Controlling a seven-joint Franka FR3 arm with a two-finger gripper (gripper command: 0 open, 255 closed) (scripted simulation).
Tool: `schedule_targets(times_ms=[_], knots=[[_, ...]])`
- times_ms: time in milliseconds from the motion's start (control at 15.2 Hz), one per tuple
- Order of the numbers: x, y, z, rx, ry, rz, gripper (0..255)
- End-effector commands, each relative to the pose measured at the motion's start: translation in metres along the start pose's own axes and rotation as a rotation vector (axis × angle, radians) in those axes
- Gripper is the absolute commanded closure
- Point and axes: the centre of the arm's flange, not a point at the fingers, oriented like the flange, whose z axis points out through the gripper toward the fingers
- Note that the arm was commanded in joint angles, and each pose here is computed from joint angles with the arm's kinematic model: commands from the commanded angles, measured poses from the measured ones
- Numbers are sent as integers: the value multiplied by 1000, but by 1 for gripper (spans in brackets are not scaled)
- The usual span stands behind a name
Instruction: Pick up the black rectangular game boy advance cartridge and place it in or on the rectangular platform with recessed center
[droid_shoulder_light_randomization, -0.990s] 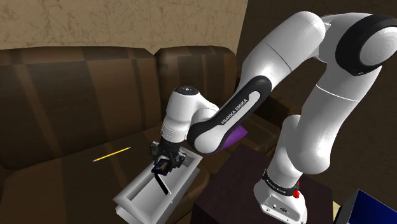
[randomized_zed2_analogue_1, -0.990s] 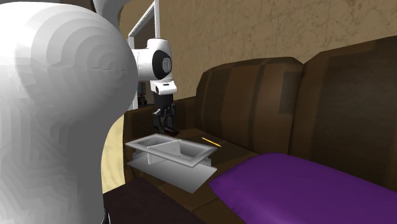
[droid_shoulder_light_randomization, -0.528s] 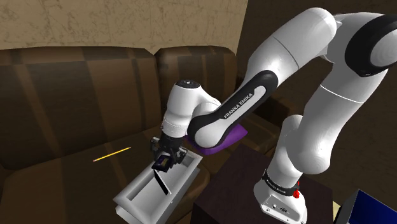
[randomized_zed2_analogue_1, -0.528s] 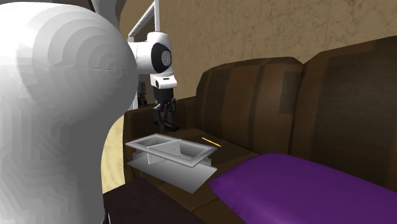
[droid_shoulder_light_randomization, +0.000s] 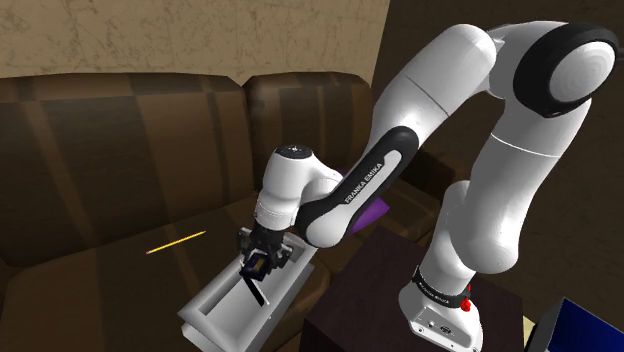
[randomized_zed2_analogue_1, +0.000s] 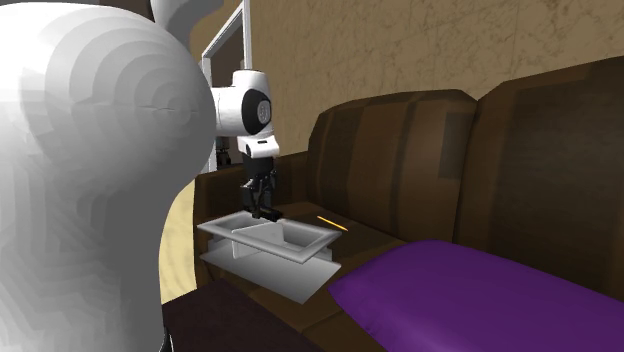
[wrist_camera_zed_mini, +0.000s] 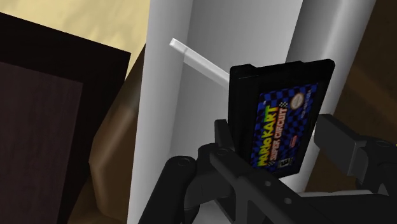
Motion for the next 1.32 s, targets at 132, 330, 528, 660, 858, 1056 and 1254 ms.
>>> schedule_targets(times_ms=[132, 330, 528, 660, 858, 1056, 1254], knots=[[1, 4, 21, 1, 0, 0, 255], [1, 7, 31, 1, 0, 0, 255], [1, 7, 31, 1, 0, 0, 255], [1, 7, 31, 1, 0, 0, 255], [1, 7, 31, 1, 0, 0, 0], [1, 7, 31, 1, 0, 0, 0], [1, 7, 5, 1, 0, 0, 0]])
